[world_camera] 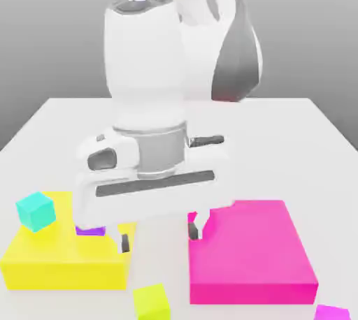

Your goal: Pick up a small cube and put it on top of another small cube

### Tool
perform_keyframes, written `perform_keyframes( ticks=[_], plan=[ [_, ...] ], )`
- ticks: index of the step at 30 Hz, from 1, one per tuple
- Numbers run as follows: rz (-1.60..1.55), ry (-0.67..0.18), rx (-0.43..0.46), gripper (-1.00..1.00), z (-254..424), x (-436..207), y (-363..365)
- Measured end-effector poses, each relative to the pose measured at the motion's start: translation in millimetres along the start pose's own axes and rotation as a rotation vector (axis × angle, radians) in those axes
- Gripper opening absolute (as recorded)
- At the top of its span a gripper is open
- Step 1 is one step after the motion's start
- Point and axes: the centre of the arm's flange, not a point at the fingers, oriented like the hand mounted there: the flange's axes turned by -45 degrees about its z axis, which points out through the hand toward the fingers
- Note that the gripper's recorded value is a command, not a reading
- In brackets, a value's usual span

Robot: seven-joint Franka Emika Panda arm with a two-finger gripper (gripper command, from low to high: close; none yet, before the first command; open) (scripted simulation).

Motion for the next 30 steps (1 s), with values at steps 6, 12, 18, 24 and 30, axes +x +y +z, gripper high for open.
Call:
perform_keyframes(
  ticks=[6,12,18,24,30],
  plan=[
    [-0.034,-0.091,-0.009,0.0,90.8,-22.4,5.8],
    [-0.034,-0.094,-0.008,-1.0,115.9,-26.0,5.9],
    [-0.036,-0.094,-0.008,-1.0,86.1,-22.6,5.7],
    [0.119,-0.093,-0.026,-1.0,11.2,-61.1,71.2],
    [0.413,-0.09,-0.038,-1.0,-53.2,-164.3,164.1]
  ],
)
